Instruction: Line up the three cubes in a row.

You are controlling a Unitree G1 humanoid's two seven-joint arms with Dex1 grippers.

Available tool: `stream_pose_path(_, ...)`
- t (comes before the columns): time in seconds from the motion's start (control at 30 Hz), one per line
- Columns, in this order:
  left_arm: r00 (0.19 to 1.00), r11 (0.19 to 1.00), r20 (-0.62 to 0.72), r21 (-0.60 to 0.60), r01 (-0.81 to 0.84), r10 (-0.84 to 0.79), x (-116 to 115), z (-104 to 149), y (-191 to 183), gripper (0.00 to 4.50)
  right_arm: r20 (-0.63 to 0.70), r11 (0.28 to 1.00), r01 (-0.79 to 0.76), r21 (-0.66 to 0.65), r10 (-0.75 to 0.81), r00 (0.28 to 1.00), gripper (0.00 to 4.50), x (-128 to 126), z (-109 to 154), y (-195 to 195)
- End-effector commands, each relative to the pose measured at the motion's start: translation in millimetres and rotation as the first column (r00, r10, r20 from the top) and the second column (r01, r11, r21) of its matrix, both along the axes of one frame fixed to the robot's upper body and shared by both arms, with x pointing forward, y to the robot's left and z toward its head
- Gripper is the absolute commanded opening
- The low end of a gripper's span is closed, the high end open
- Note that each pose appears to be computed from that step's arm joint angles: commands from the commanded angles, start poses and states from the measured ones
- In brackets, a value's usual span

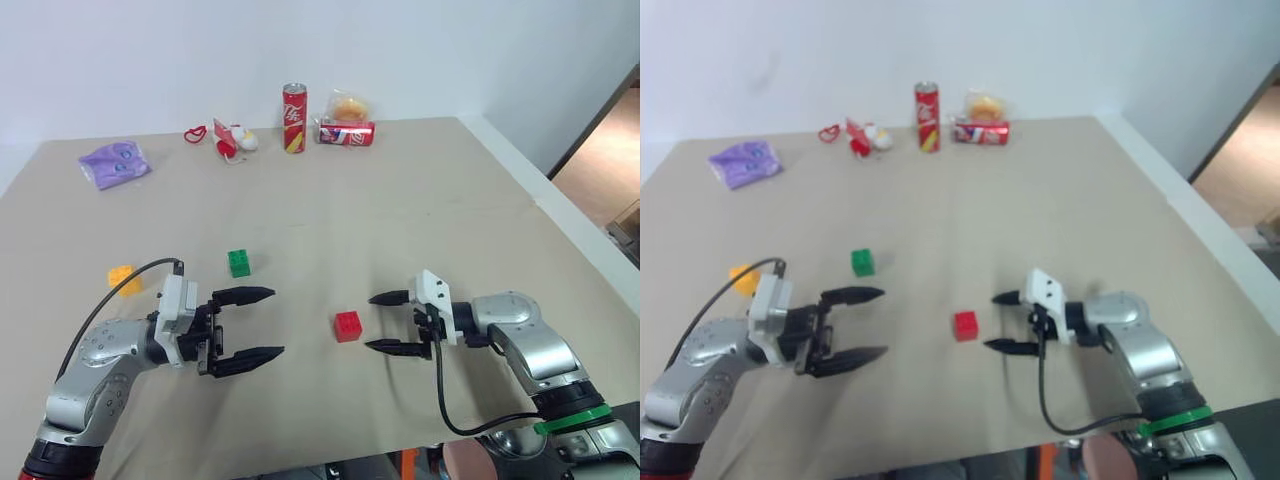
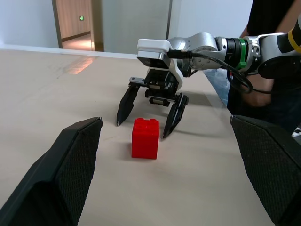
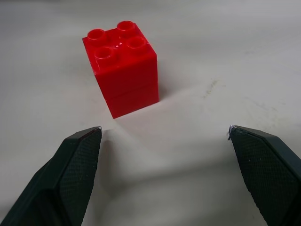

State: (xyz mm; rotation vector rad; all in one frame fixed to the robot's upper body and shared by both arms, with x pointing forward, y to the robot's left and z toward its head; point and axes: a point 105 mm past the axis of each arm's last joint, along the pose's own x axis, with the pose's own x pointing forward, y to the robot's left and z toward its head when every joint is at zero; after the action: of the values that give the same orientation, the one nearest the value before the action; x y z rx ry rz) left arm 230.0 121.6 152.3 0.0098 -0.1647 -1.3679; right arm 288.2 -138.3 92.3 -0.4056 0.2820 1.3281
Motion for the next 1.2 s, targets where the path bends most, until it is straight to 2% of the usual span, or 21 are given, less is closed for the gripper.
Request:
stream_pose_path(0.03,1.000,1.000,0.010,-0.022,-0.016,0.016,0.2,4.1,2.5,4.50,-0.007,0.993,-0.114,0.012,0.114,0.993,4.47,-9.5,3.3,19.4)
stream_pose_path(0.27,0.999,0.999,0.001,-0.042,-0.033,0.033,1.4,2.3,0.6,4.50,0.006,0.983,-0.185,0.016,0.185,0.983,4.47,-12.3,12.1,31.5)
stream_pose_path(0.6,1.000,0.999,-0.015,-0.039,-0.020,0.019,-3.5,-1.9,2.2,4.50,0.005,0.982,-0.190,-0.016,0.190,0.982,4.47,-7.0,5.6,28.9)
stream_pose_path(0.7,1.000,1.000,-0.020,-0.023,-0.012,0.011,-4.7,-5.5,3.0,4.50,0.004,0.982,-0.190,-0.012,0.190,0.982,3.68,-5.8,5.4,29.5)
stream_pose_path(0.93,1.000,1.000,-0.022,0.006,0.004,-0.004,-6.0,-12.3,3.1,4.50,0.010,0.985,-0.174,-0.012,0.174,0.985,1.22,-1.0,4.8,28.7)
stream_pose_path(1.2,0.999,0.999,-0.038,0.044,0.021,-0.019,-8.4,-23.1,7.1,4.50,0.020,0.992,-0.127,-0.016,0.128,0.992,1.15,4.2,4.1,23.5)
